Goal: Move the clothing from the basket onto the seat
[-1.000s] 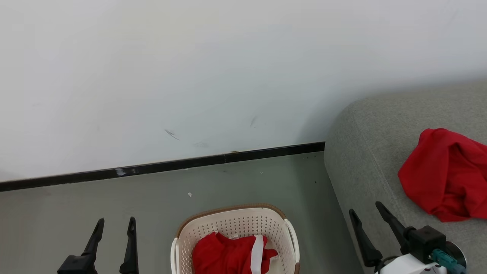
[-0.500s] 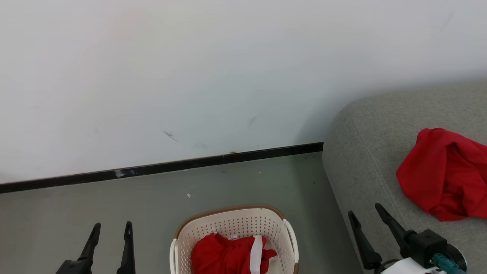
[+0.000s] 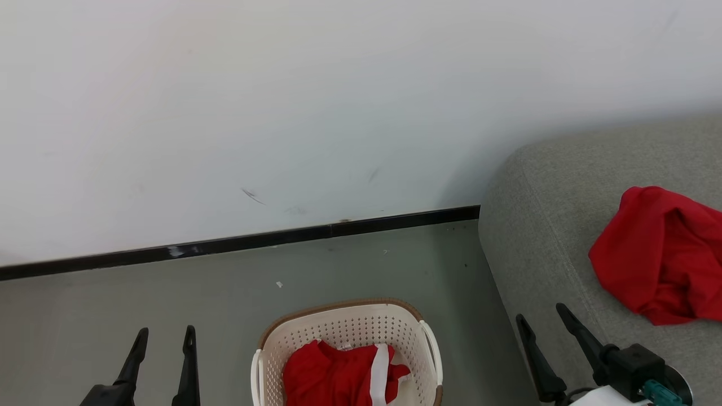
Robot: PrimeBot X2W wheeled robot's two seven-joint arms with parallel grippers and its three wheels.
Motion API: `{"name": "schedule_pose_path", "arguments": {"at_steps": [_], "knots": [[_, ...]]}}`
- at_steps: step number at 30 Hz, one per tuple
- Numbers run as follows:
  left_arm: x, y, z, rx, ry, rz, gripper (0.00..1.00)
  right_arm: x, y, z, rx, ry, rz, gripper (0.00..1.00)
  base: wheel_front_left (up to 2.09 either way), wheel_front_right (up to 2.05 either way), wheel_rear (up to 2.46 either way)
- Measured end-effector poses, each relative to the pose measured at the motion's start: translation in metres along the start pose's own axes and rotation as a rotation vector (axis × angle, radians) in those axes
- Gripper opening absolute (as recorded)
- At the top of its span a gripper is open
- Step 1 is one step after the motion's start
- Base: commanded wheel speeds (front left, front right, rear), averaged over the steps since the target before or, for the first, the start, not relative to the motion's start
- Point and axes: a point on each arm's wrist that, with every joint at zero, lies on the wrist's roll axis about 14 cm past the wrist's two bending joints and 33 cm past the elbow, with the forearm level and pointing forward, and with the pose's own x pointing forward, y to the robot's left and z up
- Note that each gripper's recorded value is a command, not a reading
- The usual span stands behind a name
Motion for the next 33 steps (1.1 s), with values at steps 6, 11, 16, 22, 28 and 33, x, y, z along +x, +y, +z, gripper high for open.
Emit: {"name": "schedule_pose_path", "arguments": {"at_steps": [6, 11, 16, 22, 28, 33], "knots": [[0.001, -0.001, -0.006, 0.010, 0.018, -0.011, 1.00, 0.001, -0.007, 0.003, -0.012, -0.009, -0.022, 1.00, 0.00, 0.00, 0.00], [0.000, -0.007, -0.020, 0.020, 0.061, -0.041, 1.00, 0.002, -0.018, 0.004, -0.023, -0.008, -0.052, 1.00, 0.00, 0.00, 0.00], [0.006, -0.016, -0.029, 0.044, 0.089, -0.092, 1.00, 0.004, -0.023, 0.005, -0.035, -0.011, -0.066, 1.00, 0.00, 0.00, 0.00], [0.024, -0.046, -0.032, 0.041, 0.106, -0.201, 1.00, -0.003, -0.034, -0.005, -0.040, 0.027, -0.103, 1.00, 0.00, 0.00, 0.00], [0.039, -0.076, -0.046, 0.045, 0.155, -0.301, 1.00, -0.006, -0.045, -0.010, -0.052, 0.051, -0.139, 1.00, 0.00, 0.00, 0.00], [0.048, -0.104, -0.061, 0.055, 0.203, -0.397, 1.00, -0.004, -0.053, -0.009, -0.064, 0.054, -0.163, 1.00, 0.00, 0.00, 0.00]]}}
